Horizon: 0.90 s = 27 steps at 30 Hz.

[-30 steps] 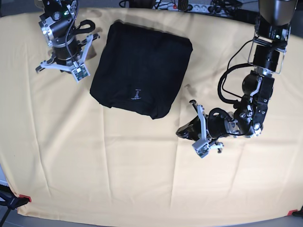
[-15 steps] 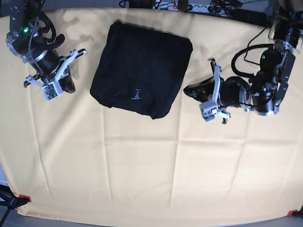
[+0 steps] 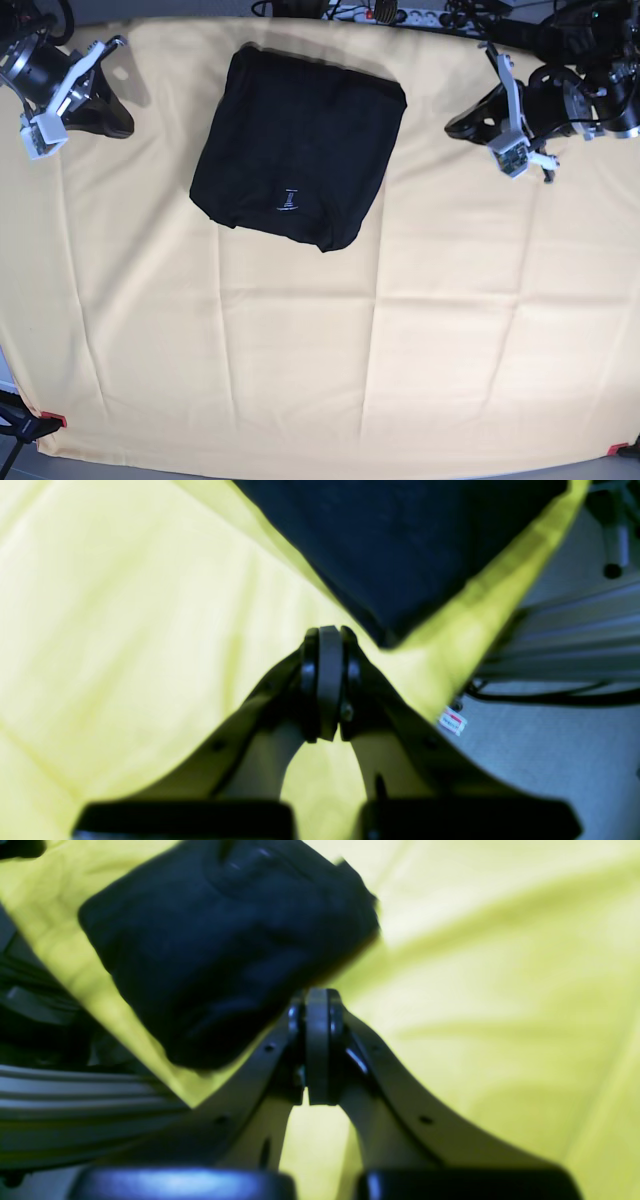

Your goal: Fold the T-shirt properly

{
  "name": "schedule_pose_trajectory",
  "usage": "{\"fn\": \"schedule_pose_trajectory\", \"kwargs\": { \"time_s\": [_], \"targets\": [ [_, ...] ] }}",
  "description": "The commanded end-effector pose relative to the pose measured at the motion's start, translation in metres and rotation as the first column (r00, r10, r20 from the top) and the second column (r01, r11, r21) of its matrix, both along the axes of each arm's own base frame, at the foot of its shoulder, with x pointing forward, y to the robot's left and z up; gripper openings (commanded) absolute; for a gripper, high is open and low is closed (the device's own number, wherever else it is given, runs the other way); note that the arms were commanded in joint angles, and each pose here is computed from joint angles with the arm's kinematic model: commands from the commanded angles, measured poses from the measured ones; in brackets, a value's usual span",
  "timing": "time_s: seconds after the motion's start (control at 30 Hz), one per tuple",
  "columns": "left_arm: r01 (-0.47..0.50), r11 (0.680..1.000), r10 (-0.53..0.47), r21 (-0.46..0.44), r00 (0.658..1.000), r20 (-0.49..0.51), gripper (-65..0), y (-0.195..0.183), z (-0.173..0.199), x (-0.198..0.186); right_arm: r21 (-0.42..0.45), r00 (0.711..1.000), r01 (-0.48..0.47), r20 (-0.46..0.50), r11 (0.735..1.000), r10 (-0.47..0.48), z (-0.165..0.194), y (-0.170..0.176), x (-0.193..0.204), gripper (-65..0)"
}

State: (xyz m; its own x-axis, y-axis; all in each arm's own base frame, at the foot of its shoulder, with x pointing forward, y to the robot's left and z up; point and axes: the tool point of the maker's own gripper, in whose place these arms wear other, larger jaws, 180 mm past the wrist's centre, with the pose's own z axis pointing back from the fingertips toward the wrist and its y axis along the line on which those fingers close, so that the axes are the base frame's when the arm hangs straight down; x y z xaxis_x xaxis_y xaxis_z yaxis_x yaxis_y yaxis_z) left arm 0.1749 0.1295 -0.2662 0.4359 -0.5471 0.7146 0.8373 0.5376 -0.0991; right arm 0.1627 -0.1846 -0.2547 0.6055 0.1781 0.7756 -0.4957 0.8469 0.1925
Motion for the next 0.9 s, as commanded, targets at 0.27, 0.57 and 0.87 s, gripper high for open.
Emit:
{"fn": "schedule_pose_trajectory", "kwargs": {
  "time_s": [0.27,0.57,0.87],
  "targets": [
    [-0.116,0.992,0.124,0.045,0.966,-0.225,-65.0,0.012,-0.015,-0.086,-0.007,0.972,0.042,-0.231,0.999,-0.042,-0.021,-0.01,-0.069,-65.0],
    [-0.206,0.973,0.232,0.106,0.84,-0.491,-65.0,0.017,-0.03,-0.178,-0.063,0.861,0.028,-0.505,0.998,-0.056,-0.044,-0.014,-0.149,-65.0],
    [-0.318,0.94,0.321,0.126,0.695,-0.643,-65.0,0.017,-0.045,-0.228,-0.05,0.678,0.12,-0.726,0.992,-0.118,-0.089,-0.032,-0.221,-65.0]
  ]
}}
